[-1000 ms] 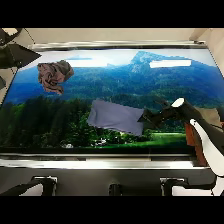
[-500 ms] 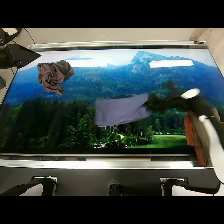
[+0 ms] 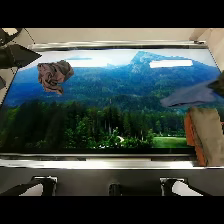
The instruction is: Fold the shirts.
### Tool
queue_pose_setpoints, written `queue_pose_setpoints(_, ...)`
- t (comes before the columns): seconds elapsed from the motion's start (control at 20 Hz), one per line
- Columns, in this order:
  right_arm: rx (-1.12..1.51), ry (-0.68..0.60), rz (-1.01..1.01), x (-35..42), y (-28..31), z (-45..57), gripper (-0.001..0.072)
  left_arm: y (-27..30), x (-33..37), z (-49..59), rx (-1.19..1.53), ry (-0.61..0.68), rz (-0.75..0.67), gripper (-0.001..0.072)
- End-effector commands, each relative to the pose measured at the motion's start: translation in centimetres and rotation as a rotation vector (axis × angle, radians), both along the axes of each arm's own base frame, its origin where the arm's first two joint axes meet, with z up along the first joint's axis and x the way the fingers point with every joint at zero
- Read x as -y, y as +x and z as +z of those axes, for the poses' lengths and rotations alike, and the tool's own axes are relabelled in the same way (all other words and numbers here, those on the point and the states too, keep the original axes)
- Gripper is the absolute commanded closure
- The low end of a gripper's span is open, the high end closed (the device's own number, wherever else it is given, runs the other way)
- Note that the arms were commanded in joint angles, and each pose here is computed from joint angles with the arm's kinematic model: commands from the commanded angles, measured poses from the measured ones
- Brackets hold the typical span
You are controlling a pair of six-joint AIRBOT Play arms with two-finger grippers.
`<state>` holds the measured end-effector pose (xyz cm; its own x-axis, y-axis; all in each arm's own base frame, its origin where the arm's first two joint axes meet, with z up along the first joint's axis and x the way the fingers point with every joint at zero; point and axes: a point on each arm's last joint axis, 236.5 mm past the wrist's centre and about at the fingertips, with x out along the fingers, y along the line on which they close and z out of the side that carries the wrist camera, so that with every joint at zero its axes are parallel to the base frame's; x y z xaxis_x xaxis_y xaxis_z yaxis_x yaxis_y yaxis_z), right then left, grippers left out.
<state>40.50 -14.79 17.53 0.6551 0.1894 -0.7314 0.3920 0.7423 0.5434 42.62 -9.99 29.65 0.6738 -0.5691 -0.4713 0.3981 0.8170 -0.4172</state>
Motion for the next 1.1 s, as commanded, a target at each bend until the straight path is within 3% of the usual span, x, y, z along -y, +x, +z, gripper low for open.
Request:
queue_pose_setpoints(0.0, 0.069, -0.007, -0.248, 6.5, -1.2, 2.9, 0.0655, 0.0, 0.1, 0.0, 0.005, 0.005, -0.005, 0.0684)
queue_pose_setpoints(0.15, 0.18, 0.003, -0.326, 8.0, 0.5, 4.9, 0.0655, -0.2, 0.6, 0.0, 0.006, 0.006, -0.018, 0.0684)
queue_pose_setpoints(0.3, 0.121, -0.028, -0.336, 8.6, -1.1, 4.6, 0.0655, -0.3, 1.2, 0.0, 0.02, 0.023, -0.043, 0.0684)
queue_pose_setpoints(0.65, -0.279, 0.021, -0.403, 10.0, -12.6, 0.0, 0.0656, -0.5, 1.2, 0.2, 0.025, 0.024, -0.044, 0.0684)
queue_pose_setpoints(1.05, -0.772, -0.102, -0.51, 10.9, -24.9, -5.0, 0.0655, -0.5, 1.2, 0.4, 0.03, 0.026, -0.045, 0.0684)
